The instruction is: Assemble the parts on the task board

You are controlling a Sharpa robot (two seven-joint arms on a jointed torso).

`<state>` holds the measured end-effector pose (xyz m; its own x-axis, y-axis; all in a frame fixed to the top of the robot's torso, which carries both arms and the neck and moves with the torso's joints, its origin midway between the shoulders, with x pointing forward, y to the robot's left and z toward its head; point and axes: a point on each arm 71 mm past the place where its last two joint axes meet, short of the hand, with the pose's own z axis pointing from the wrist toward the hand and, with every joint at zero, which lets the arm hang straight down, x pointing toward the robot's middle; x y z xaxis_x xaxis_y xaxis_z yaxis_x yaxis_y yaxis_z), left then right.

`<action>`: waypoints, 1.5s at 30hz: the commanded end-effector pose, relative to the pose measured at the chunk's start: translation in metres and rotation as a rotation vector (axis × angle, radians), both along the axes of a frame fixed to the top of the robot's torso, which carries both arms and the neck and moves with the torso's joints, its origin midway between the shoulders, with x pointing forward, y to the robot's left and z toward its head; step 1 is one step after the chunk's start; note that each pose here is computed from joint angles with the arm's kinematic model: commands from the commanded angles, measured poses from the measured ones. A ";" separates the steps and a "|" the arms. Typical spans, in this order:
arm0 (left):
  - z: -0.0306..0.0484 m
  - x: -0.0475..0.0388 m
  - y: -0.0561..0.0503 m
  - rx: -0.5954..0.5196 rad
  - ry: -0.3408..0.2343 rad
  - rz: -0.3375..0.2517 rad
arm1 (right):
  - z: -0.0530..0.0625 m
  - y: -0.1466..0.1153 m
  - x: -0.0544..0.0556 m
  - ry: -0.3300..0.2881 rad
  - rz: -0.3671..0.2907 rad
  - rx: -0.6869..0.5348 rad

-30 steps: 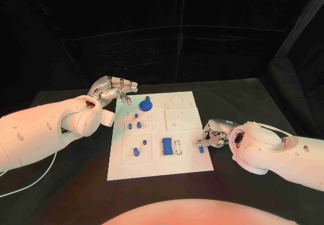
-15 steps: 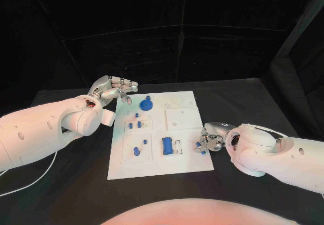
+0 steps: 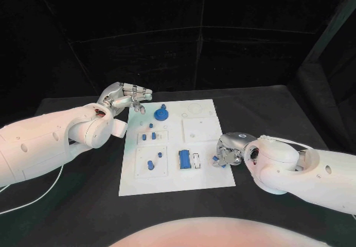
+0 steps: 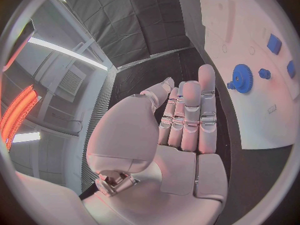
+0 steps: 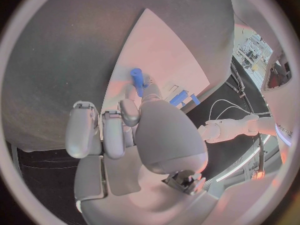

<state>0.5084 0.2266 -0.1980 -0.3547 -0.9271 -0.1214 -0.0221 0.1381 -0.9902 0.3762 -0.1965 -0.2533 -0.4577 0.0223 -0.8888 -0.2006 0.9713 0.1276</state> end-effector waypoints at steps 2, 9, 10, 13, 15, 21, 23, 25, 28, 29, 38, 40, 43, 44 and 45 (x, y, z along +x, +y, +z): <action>0.0009 -0.0001 -0.001 -0.006 0.001 -0.008 | -0.008 -0.006 -0.004 0.012 -0.041 -0.006; 0.0007 -0.0002 -0.001 -0.006 0.003 -0.008 | -0.006 -0.004 -0.009 0.063 -0.078 0.109; 0.0006 -0.0002 -0.001 -0.005 0.003 -0.008 | -0.006 -0.004 -0.009 0.073 -0.083 0.121; 0.0006 -0.0002 0.000 -0.005 0.004 -0.008 | -0.007 -0.004 -0.010 0.103 -0.106 0.170; 0.0005 -0.0003 0.000 -0.004 0.005 -0.007 | -0.007 -0.004 -0.011 0.112 -0.119 0.196; 0.0003 -0.0006 0.000 -0.003 0.009 -0.008 | -0.003 -0.003 -0.011 0.094 -0.158 0.290; 0.0003 -0.0007 0.000 -0.003 0.010 -0.008 | -0.001 -0.003 -0.011 0.085 -0.168 0.319; 0.0003 -0.0008 0.000 -0.003 0.011 -0.008 | 0.000 -0.001 -0.012 0.081 -0.176 0.344; 0.0002 -0.0008 0.000 -0.003 0.012 -0.009 | 0.001 0.001 -0.012 0.081 -0.183 0.368; 0.0002 -0.0009 0.000 -0.003 0.012 -0.009 | 0.001 0.002 -0.012 0.082 -0.184 0.375; 0.0002 -0.0012 0.000 -0.003 0.014 -0.011 | -0.002 0.014 -0.010 0.111 -0.194 0.406; 0.0002 -0.0012 0.000 -0.003 0.015 -0.011 | -0.002 0.016 -0.010 0.108 -0.199 0.414; 0.0002 -0.0013 0.000 -0.003 0.015 -0.011 | -0.001 0.018 -0.009 0.100 -0.205 0.427; 0.0002 -0.0013 0.000 -0.003 0.015 -0.011 | -0.001 0.018 -0.009 0.097 -0.207 0.431; 0.0002 -0.0014 0.000 -0.003 0.015 -0.011 | -0.001 0.019 -0.009 0.095 -0.208 0.434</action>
<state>0.5074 0.2279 -0.1989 -0.3565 -0.9265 -0.1204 -0.0358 0.1423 -0.9892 0.3665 -0.1776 -0.2558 -0.5042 0.4411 -0.7425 0.0042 0.8610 0.5086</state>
